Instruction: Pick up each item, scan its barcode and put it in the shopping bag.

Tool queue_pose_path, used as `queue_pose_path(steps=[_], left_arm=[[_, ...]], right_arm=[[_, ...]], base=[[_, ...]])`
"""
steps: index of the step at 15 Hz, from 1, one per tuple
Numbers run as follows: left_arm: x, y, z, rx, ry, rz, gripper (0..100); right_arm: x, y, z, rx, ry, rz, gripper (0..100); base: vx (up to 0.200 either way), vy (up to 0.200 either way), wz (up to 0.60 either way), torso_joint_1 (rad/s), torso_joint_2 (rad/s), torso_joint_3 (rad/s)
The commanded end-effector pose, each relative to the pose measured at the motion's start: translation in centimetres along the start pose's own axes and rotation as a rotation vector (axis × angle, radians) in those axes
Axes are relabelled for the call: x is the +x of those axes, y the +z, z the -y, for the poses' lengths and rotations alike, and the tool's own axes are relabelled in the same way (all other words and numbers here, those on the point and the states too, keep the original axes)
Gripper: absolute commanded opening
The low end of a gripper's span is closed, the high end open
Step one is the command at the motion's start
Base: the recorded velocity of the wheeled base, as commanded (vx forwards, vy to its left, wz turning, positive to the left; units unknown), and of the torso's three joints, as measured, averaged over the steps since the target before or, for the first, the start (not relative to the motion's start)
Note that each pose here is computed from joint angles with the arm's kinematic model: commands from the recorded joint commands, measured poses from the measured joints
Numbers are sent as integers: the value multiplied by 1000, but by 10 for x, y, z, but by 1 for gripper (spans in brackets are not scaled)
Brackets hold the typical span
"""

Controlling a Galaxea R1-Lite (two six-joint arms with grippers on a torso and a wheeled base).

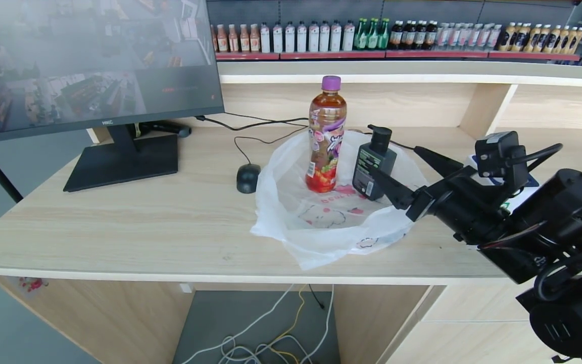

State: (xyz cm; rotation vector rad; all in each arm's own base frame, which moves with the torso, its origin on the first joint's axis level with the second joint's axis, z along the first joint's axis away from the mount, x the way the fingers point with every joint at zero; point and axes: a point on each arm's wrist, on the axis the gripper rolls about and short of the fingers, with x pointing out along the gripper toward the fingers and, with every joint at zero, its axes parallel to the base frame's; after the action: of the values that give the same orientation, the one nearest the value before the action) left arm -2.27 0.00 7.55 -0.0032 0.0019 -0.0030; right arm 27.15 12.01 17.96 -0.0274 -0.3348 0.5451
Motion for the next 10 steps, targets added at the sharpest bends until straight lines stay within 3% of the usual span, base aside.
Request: queue_pose_path(steps=[1,2,8,10], left_arm=[[0,0,0,-1,1,0,100],[0,0,0,-1,0,0,100],[0,0,0,2,0,0,100],[0,0,0,0,0,0,100]], right_arm=[[-3,3,-1,0,2,2,100],[-4,2,-1,2,2,-1,100],[-3,-1,1,20,-3,-11,100],[-2,-1,1,20,-4,-8,100]], base=[[-200,0,0,2,2,2],[-200,0,0,2,2,12],[0,0,0,0,0,0],[0,-200,0,2,3,0]])
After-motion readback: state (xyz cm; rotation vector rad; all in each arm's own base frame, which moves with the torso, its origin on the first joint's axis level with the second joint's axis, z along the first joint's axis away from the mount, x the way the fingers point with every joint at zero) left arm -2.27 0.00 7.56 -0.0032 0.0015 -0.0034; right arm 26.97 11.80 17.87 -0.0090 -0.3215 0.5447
